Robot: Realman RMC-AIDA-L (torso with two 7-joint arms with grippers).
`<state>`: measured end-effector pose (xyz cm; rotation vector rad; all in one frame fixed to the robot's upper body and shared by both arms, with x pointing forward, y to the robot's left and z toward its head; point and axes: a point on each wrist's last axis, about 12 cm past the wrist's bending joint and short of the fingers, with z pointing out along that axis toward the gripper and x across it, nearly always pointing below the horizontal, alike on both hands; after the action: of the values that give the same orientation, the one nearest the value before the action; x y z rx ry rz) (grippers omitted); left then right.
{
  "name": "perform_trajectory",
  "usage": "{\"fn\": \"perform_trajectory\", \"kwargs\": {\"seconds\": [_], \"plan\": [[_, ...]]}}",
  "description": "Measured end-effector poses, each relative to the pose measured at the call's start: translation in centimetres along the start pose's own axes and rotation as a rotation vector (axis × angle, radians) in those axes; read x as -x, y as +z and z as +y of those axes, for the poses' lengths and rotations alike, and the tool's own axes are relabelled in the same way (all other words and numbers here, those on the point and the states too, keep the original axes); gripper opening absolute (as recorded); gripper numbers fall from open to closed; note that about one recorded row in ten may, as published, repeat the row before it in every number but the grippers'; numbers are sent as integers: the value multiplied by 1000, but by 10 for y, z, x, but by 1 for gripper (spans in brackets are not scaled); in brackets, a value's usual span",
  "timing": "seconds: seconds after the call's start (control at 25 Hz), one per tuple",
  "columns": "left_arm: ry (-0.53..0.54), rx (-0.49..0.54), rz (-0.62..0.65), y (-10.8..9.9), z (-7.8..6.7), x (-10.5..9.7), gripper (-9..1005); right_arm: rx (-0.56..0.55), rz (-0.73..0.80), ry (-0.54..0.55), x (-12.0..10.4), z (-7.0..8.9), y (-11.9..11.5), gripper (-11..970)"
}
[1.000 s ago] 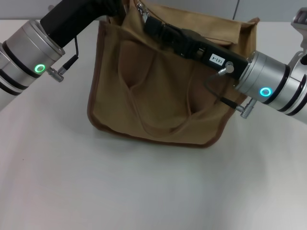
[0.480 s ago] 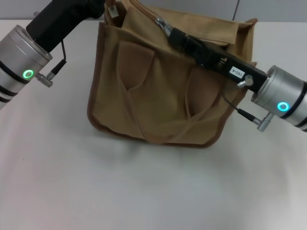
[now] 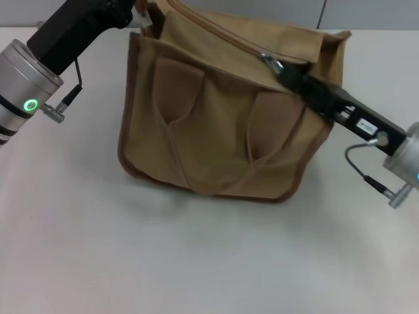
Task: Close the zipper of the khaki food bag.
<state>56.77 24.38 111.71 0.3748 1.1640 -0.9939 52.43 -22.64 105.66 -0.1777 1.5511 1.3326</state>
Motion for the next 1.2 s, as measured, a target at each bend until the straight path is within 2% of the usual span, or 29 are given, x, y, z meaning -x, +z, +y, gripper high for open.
{"fn": "perform_trajectory", "kwargs": {"seconds": [0.2, 0.56, 0.8, 1.04, 1.2], "plan": [[-4, 5, 0, -1, 0, 0, 23, -20, -29, -6, 0, 0, -19, -3], [-5, 13, 3, -3, 1, -1, 38, -24, -62, -32, 2, 1, -34, 2], [0, 20, 7, -6, 1, -2, 47, -47, -143, -45, 8, 1, -46, 31], [-20, 39, -4, -8, 2, -1, 57, -24, -155, -173, 3, 6, -41, 60], [-65, 64, -51, -14, 4, 5, 63, -20, -156, -183, 2, 7, -38, 210]]}}
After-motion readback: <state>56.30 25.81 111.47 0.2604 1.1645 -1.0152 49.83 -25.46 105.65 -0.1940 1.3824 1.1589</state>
